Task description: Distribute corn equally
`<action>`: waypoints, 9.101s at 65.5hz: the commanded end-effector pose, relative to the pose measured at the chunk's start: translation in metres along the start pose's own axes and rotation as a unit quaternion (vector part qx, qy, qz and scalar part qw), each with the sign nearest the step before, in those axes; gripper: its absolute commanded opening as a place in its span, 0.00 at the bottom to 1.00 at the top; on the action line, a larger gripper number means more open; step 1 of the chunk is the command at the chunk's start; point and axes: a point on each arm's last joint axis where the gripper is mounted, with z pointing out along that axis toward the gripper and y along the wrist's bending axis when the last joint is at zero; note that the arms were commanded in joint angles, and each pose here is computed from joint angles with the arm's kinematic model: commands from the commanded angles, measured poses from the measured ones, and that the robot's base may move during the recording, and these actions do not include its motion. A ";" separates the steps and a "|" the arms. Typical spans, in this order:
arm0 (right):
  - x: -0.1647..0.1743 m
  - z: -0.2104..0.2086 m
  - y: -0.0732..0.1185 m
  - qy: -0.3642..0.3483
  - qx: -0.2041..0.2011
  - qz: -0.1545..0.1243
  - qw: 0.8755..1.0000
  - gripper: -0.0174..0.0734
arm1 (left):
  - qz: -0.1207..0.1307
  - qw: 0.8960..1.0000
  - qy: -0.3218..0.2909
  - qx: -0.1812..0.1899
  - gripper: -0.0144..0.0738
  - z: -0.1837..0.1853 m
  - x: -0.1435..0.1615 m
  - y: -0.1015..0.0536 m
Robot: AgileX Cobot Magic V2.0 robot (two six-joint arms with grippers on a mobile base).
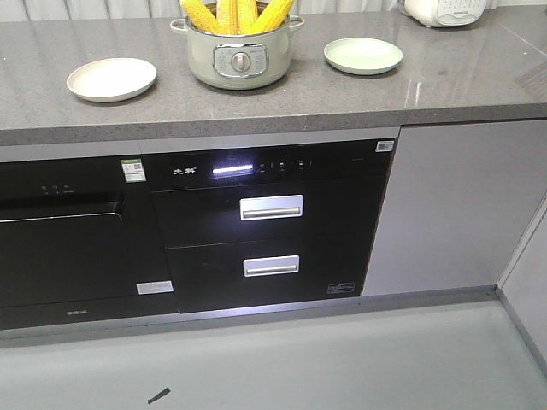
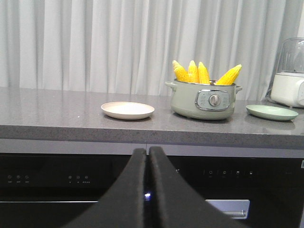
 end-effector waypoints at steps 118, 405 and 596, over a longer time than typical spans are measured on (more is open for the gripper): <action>-0.004 -0.001 -0.001 -0.036 0.007 -0.006 0.999 0.19 | -0.007 0.999 -0.054 0.008 0.16 -0.002 -0.014 -0.002; -0.004 -0.001 -0.001 -0.036 0.007 -0.006 0.999 0.19 | -0.007 0.999 -0.054 0.008 0.16 -0.002 -0.014 -0.002; -0.076 0.006 0.005 0.047 -0.026 -0.062 0.997 0.19 | 0.064 0.993 0.097 -0.001 0.16 0.018 -0.113 -0.013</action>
